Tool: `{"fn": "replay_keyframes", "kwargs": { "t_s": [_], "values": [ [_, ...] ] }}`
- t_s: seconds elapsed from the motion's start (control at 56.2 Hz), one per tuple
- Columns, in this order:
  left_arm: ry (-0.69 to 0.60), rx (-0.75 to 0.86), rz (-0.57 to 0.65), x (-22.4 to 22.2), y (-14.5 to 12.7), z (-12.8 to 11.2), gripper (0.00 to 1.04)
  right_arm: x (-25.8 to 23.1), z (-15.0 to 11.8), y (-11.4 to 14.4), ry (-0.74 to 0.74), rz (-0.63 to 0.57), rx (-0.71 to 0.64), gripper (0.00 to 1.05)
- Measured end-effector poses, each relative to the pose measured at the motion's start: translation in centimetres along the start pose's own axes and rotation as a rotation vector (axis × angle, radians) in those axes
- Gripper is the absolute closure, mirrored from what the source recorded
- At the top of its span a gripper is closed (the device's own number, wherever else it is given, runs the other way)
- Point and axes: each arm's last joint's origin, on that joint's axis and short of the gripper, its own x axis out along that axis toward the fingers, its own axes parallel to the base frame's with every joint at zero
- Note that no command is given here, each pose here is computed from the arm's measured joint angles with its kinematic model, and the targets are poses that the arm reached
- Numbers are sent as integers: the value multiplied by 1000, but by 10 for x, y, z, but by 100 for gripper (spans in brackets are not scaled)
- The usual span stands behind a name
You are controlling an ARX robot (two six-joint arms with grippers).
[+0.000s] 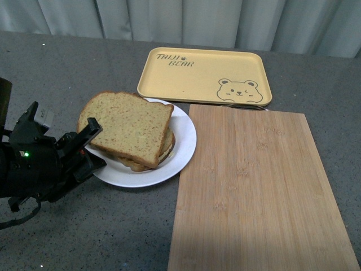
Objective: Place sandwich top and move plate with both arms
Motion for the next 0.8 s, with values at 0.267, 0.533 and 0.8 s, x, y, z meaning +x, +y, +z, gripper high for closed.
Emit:
{"fn": "replay_keyframes", "kwargs": {
  "t_s": [0.267,0.533,0.8],
  "values": [
    [-30,-184,-135,-22,5,5,101,0,0,0,0,0,0,9],
    [-132,-341,-341,-54,-16,10,101,0,0,0,0,0,0,9],
    [-89,-361,-409,-12,-69,17,101,0,0,0,0,0,0,9]
  ]
}}
